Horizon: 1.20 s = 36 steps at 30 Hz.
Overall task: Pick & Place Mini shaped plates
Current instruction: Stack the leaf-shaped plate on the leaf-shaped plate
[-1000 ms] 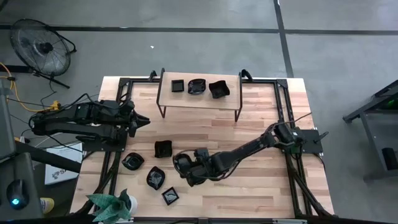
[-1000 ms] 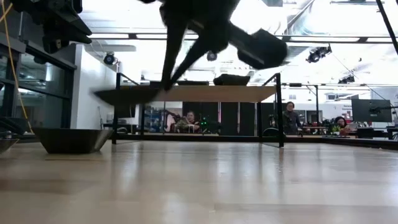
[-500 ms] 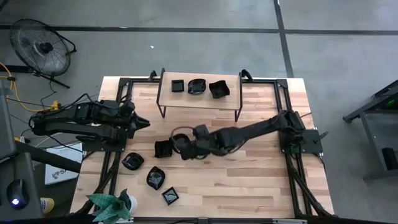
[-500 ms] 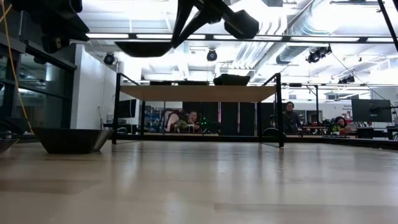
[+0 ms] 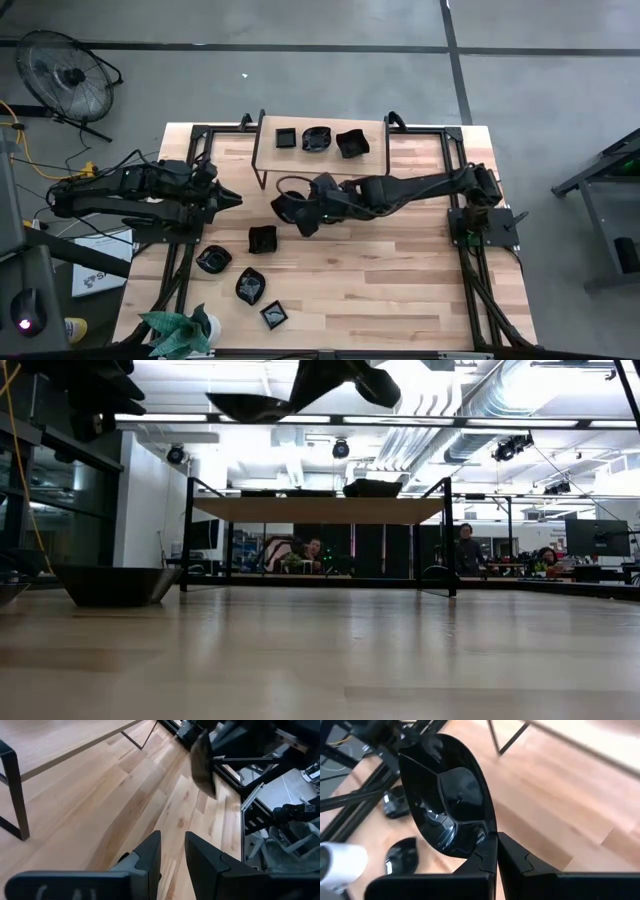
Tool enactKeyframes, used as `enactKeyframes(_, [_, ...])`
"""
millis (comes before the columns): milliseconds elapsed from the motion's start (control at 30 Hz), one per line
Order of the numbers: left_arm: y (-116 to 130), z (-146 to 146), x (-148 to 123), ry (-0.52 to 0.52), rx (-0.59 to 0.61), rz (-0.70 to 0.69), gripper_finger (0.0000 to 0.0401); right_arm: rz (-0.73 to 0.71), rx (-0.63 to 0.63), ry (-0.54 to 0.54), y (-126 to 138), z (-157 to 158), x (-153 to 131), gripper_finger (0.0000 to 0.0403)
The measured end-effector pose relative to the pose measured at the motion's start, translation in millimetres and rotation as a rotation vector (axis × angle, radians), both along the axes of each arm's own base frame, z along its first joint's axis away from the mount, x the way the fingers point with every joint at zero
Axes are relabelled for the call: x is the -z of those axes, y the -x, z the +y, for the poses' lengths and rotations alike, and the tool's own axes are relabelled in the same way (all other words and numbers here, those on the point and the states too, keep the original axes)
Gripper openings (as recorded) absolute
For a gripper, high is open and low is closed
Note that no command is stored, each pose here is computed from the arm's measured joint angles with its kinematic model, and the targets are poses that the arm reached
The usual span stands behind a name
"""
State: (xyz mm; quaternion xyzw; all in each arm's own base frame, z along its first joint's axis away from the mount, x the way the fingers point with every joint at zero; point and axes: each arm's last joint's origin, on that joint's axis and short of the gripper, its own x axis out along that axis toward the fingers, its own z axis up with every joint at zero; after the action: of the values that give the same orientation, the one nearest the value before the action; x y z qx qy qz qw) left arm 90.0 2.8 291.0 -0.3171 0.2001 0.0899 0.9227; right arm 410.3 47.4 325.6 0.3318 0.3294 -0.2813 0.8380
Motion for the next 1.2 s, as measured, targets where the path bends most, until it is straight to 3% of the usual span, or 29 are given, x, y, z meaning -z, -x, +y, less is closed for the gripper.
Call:
enactKeyframes(200, [-0.5,-0.3,-1.1,-0.002,0.014,-0.012,0.0085,0.003,0.015,0.104,-0.3,-3.2,-0.9,0.0000])
enactKeyframes(500, [-23.4,-5.0,-5.9,0.021,0.200,-0.063,0.0085,0.012,-0.084,0.097,-0.2,-1.0,-3.0,0.0000])
enactKeyframes(800, [-45.9,-4.0,-2.4,-0.058,0.226,0.024,0.0086,0.035,-0.105,0.074,1.3,-0.4,-1.4,0.0000])
enactKeyframes(1000, [-38.2,-1.2,-26.9,-0.149,0.168,0.133,0.0086,0.089,-0.084,0.067,5.7,-2.3,2.0,0.0000])
enactKeyframes(1200, [-40.0,-2.2,-47.2,-0.234,0.256,0.130,0.0086,0.094,-0.096,0.081,5.1,-6.7,1.9,0.0000])
